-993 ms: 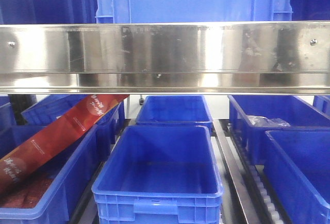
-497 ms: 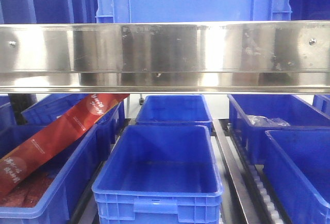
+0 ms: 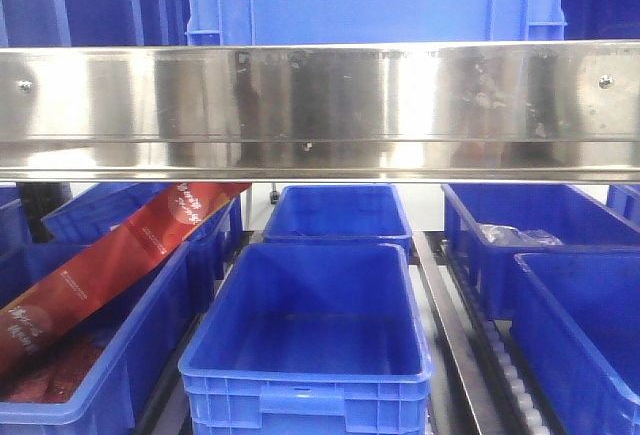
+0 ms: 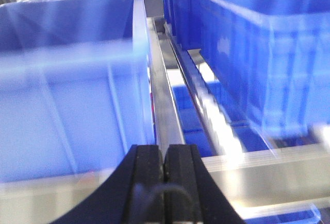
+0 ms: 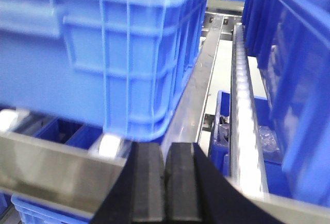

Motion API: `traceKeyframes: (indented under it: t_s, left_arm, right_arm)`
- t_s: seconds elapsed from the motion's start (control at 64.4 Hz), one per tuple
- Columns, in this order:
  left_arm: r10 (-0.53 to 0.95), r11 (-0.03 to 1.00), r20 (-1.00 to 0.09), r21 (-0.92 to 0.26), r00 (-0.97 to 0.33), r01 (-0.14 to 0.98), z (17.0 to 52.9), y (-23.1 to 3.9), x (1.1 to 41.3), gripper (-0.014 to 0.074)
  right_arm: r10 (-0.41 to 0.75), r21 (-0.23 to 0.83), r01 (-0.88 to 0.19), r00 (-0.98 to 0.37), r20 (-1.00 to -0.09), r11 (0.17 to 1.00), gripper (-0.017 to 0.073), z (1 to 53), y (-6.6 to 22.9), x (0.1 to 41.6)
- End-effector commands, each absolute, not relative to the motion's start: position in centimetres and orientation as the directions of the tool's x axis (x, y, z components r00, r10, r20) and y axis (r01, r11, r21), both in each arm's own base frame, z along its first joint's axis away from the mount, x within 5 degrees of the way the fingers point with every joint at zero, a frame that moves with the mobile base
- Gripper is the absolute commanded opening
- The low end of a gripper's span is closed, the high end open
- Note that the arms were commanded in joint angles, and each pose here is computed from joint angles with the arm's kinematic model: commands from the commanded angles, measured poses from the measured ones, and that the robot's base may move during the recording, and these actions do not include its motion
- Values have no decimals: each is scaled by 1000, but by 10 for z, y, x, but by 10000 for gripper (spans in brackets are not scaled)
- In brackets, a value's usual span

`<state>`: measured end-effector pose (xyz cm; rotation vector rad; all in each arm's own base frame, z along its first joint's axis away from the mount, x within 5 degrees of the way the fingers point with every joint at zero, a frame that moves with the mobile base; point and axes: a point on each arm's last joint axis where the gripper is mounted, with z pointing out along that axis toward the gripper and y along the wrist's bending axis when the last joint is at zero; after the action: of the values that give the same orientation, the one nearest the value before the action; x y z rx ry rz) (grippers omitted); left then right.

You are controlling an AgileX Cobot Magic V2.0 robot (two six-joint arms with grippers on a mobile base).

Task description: Place valve from conveyor to right shelf box

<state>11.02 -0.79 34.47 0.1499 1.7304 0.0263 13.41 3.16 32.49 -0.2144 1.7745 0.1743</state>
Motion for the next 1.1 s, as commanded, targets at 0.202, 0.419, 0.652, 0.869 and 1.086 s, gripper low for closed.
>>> traceKeyframes:
  t_s: [0.202,0.419,0.652,0.869,1.086]
  left_arm:
    - [-3,996,-1000,-1,16,87,304,-7,82,-111]
    - [-2,996,-1000,-1,11,87,301,-7,81,-111]
    - [-3,996,-1000,-1,15,87,301,-7,81,-111]
    - [-3,996,-1000,-1,15,87,301,-7,81,-111]
    - [-1,999,-999,1,42,44,296,-3,74,-111]
  right_arm:
    - [-28,-3,-224,-109,-994,975,-155,300,24,105]
    - [-28,-3,-224,-109,-994,975,-155,298,23,104]
    - [-28,-3,-224,-109,-994,975,-155,298,23,104]
    - [-28,-3,-224,-109,-994,975,-155,298,23,104]
    - [-28,-3,-224,-109,-994,975,-155,298,23,104]
